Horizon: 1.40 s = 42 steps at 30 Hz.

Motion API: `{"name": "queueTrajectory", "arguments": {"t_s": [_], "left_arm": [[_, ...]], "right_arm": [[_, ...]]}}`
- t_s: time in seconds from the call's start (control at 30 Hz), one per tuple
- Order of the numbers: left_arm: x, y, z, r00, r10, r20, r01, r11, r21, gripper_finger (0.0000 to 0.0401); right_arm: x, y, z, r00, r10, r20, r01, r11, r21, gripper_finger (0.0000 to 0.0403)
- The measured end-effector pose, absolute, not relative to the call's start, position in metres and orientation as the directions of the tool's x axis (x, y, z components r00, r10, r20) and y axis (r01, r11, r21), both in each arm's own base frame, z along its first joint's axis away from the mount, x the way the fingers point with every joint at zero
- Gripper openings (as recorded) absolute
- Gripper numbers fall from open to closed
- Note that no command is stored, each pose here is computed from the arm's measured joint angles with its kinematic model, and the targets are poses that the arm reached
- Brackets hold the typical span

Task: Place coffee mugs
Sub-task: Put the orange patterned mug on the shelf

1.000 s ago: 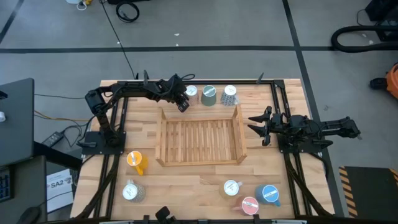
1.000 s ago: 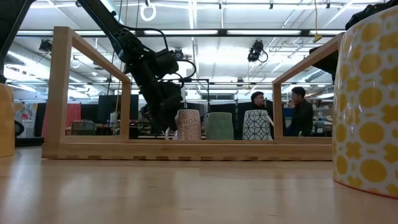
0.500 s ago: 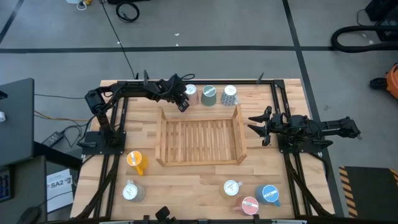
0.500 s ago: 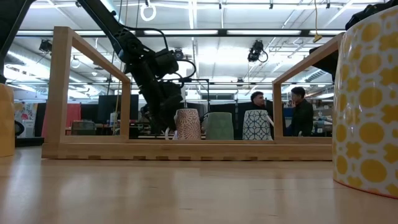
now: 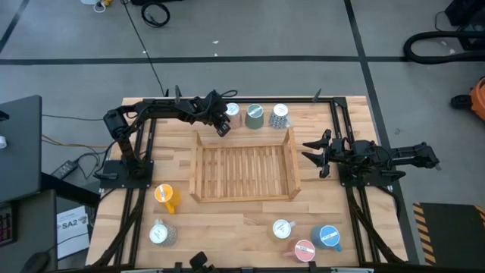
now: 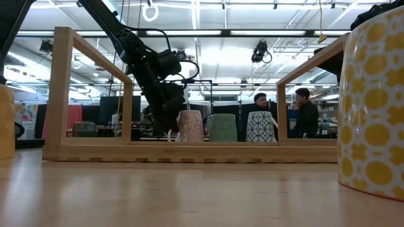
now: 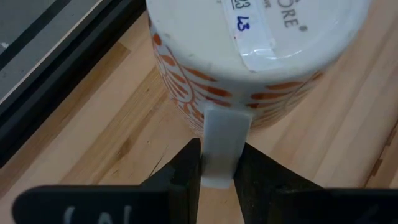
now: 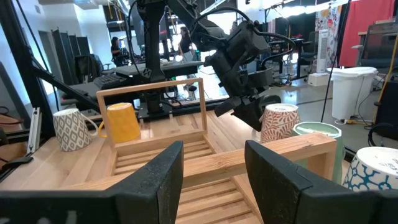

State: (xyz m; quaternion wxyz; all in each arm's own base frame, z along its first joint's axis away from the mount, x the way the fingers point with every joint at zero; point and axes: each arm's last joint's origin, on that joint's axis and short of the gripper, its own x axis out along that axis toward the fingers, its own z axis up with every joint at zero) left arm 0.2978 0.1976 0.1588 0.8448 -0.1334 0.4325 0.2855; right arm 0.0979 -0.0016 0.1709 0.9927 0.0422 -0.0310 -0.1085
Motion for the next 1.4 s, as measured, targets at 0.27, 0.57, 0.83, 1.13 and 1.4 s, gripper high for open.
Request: {"name": "queueTrajectory", "arguments": {"t_s": [0.27,0.57,0.83,1.13,1.4], "left_arm": [[0.299,0.195,0.159,0.466,0.361,-0.808,-0.588,0.808,0.022,0.0083],[0.304,0.187,0.159,0.471,0.345,-0.812,-0.564,0.825,0.023,0.0083],[0.305,0.181,0.161,0.476,0.334,-0.813,-0.550,0.835,0.021,0.0082],[0.298,0.175,0.178,0.470,0.338,-0.815,-0.552,0.834,0.027,0.0082],[0.302,0.164,0.180,0.478,0.322,-0.817,-0.524,0.851,0.029,0.0082]], "right_arm": [[0.098,-0.002,0.171,0.975,-0.218,0.053,0.213,0.973,0.091,0.0177],[0.098,-0.002,0.171,0.975,-0.218,0.052,0.213,0.973,0.090,0.0177],[0.098,-0.002,0.171,0.974,-0.218,0.053,0.213,0.973,0.090,0.0177],[0.098,-0.002,0.171,0.974,-0.218,0.052,0.213,0.973,0.090,0.0177],[0.098,-0.002,0.171,0.974,-0.218,0.052,0.213,0.973,0.090,0.0177]]}}
